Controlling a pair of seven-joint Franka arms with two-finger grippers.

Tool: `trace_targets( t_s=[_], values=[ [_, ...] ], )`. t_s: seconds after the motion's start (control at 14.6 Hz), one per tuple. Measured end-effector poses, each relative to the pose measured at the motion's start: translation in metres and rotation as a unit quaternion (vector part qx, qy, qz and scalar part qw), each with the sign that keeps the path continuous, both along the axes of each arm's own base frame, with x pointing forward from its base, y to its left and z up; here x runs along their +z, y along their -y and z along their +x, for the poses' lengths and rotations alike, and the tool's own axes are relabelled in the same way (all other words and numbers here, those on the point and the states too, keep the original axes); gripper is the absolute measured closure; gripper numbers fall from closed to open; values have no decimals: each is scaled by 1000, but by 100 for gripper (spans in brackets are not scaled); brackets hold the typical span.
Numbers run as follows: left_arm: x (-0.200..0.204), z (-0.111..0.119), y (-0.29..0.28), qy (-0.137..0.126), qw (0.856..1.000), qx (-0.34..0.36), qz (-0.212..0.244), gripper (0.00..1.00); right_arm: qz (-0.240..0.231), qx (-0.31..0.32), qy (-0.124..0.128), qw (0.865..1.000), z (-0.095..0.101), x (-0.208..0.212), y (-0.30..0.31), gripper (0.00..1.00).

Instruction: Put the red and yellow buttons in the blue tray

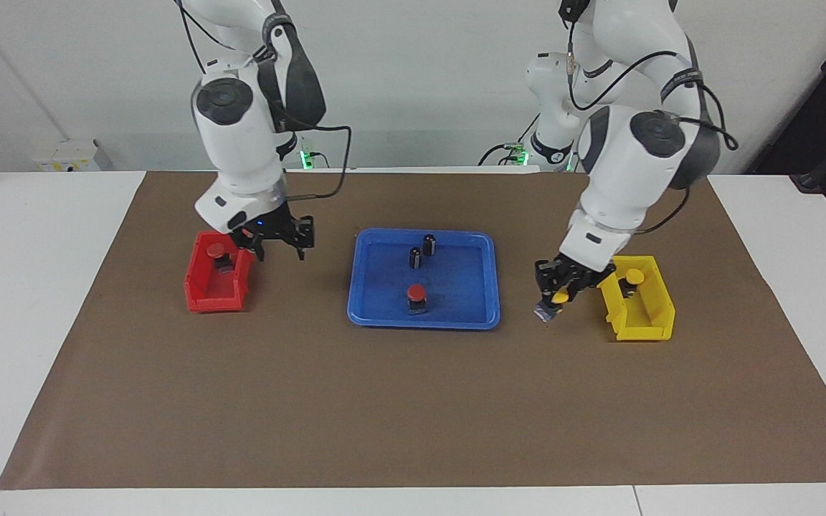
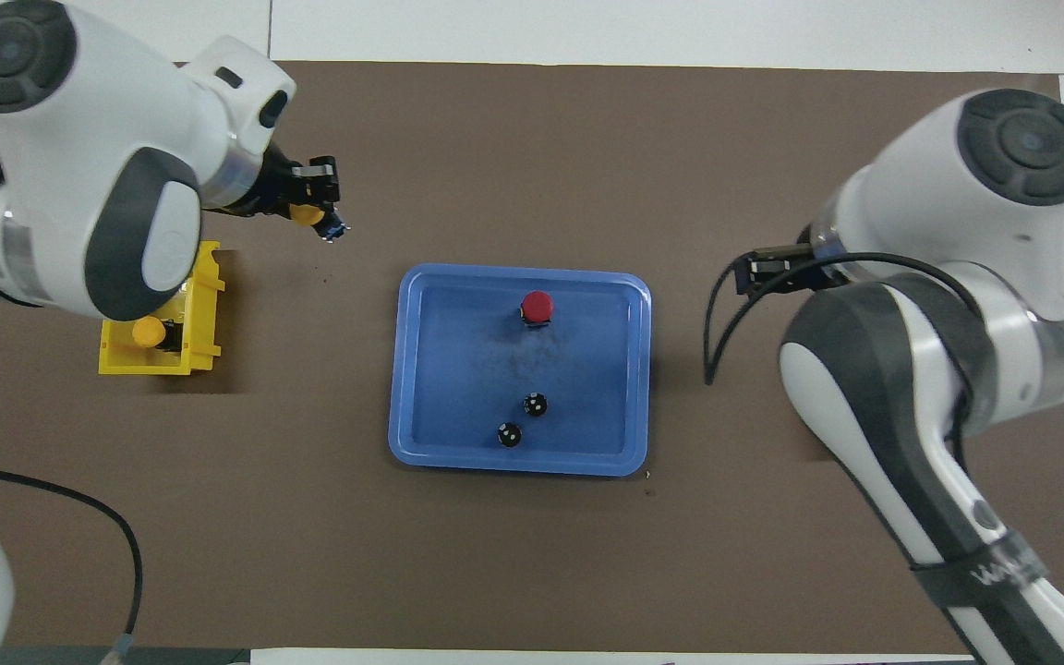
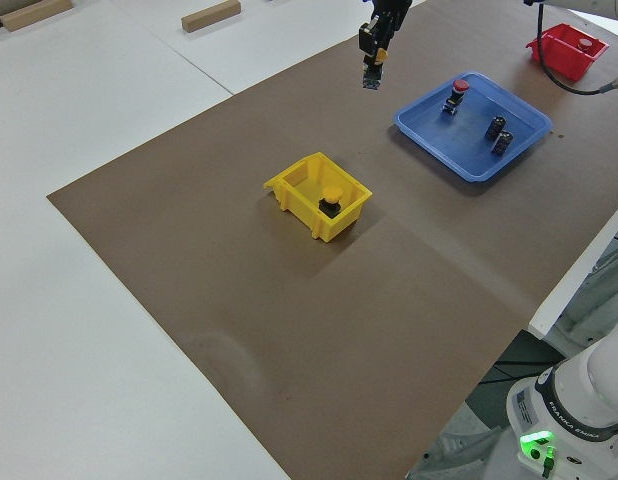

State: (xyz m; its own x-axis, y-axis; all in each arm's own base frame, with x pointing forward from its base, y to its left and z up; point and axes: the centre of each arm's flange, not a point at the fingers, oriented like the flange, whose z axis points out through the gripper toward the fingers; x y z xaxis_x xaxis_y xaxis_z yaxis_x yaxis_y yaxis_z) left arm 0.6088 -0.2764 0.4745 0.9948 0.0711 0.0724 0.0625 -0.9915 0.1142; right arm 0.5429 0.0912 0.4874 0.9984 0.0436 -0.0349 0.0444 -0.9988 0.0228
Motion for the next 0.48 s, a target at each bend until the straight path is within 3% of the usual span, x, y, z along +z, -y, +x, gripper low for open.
trace_targets(
  t_s=[0.21, 0.48],
  values=[
    [-37, -12, 62, -2, 1000, 9, -3, 59, 4, 28, 3, 1000, -40, -27, 68, 23],
    [-66, -34, 108, -18, 1000, 11, 4, 59, 7, 25, -6, 1000, -65, -63, 125, 24]
  ],
)
